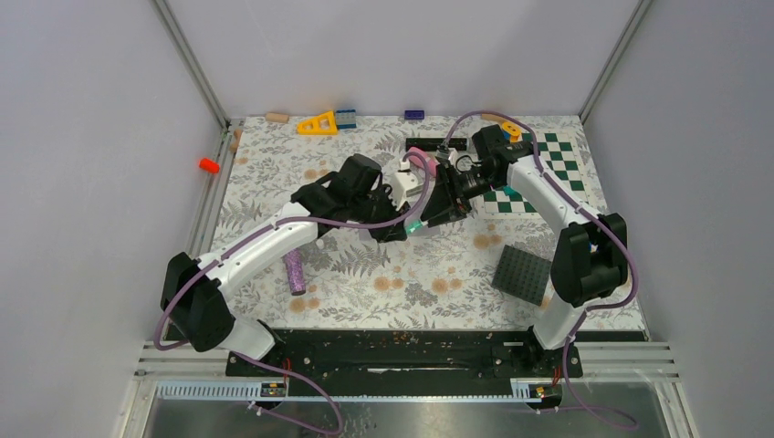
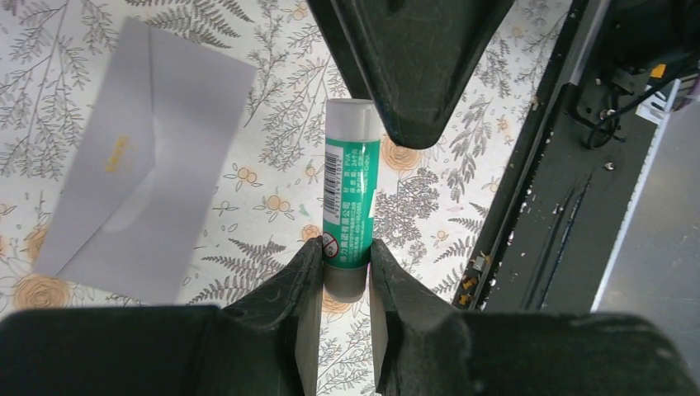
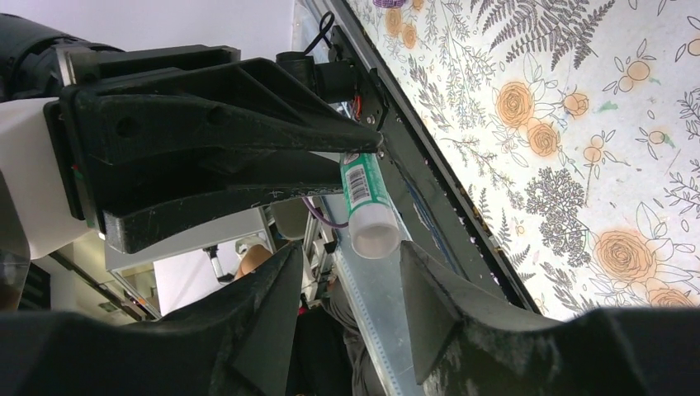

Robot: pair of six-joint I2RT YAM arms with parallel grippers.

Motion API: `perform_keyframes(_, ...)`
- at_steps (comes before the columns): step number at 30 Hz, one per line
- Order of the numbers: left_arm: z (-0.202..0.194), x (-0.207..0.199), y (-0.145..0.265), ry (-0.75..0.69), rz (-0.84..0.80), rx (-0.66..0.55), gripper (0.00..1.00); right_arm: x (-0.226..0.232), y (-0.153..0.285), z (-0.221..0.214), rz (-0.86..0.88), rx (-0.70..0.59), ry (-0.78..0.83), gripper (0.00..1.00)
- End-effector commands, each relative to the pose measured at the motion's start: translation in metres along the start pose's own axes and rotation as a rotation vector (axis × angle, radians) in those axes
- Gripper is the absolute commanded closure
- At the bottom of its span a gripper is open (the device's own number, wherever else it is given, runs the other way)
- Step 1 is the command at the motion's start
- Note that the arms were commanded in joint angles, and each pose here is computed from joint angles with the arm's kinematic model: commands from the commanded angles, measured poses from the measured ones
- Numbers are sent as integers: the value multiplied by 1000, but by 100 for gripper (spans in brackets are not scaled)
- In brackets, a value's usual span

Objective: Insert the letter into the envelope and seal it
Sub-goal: Screw the solid glue.

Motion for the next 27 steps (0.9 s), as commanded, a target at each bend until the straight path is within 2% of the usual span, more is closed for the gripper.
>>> perform_keyframes(1,10,13,2,-41,85,-32,95,2,-1,3,11,-5,-40,48)
perform_keyframes(5,10,12,1,-39,77,-32,95,0,-2,5,7,-10,-37,52)
perform_keyframes(18,10,4,0,-44,41,-39,96,-6,-4,13,-19,-21,-34,52)
perform_keyframes(23,10,3,-1,-43,36,-36,96,-6,-4,13,-12,-19,-30,58)
perform_keyframes(27,9,3,-2,-42,31,-35,96,-4,-4,13,-4,-16,-23,68)
Point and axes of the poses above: each gripper's point midway between its finger pads, its own y axis back along the fingers, its own x axis along the line the jaws close on, z = x × y, the point moved 2 cm from there along y, back along the fingers, and after that the axes turned 6 degrees about -y, right-handed, at the moved point
